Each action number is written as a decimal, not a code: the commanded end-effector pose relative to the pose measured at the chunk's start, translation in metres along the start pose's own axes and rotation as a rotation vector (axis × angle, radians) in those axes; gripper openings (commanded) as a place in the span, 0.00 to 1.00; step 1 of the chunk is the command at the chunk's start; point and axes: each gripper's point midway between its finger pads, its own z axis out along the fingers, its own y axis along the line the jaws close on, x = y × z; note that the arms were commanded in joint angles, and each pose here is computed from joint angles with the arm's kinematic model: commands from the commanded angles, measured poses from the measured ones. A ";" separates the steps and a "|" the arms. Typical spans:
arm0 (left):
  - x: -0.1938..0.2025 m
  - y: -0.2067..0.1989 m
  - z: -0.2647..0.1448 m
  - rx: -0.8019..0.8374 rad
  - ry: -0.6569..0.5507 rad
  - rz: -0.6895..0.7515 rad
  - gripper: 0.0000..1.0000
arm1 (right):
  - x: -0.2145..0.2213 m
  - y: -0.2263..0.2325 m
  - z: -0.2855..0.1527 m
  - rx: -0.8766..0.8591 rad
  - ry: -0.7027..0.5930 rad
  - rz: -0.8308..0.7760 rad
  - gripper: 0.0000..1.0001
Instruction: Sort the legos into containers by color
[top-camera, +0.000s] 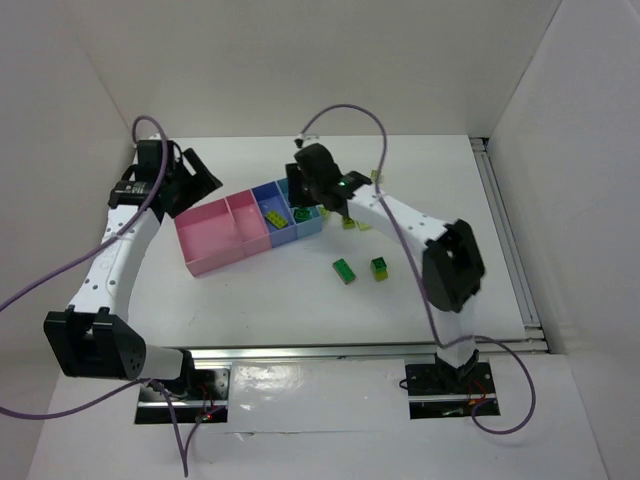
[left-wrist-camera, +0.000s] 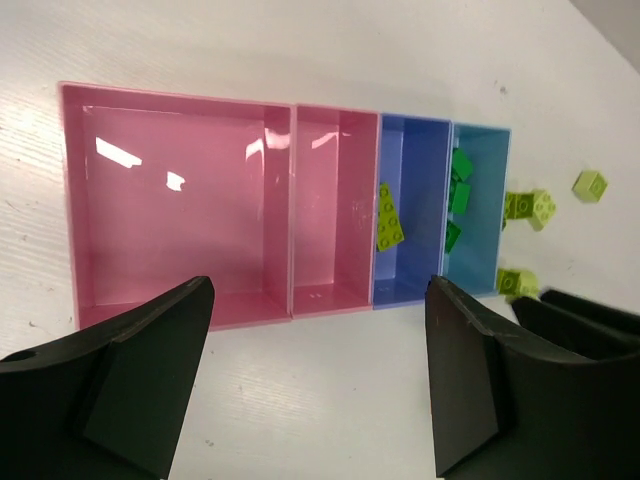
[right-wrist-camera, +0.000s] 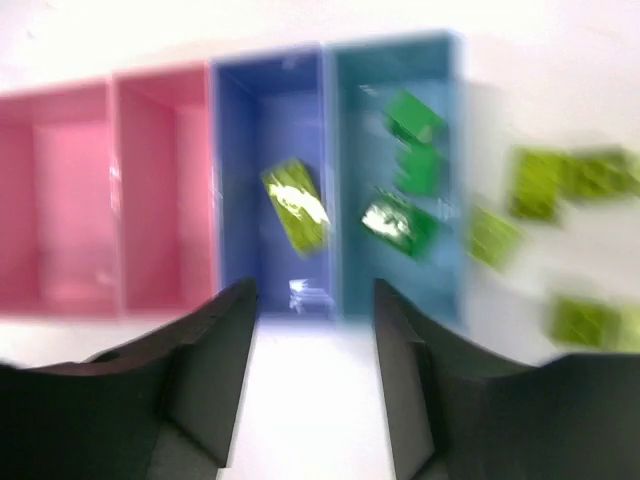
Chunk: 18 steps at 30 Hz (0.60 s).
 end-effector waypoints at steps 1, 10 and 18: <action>0.011 -0.028 -0.010 0.049 -0.015 0.129 0.88 | -0.035 -0.037 -0.074 0.031 -0.159 0.046 0.51; 0.066 -0.047 0.011 0.040 0.130 0.202 0.91 | 0.133 -0.083 -0.101 0.008 0.271 -0.102 0.66; 0.056 -0.040 0.012 0.079 0.134 0.203 0.91 | 0.178 -0.085 -0.079 -0.046 0.421 -0.167 0.78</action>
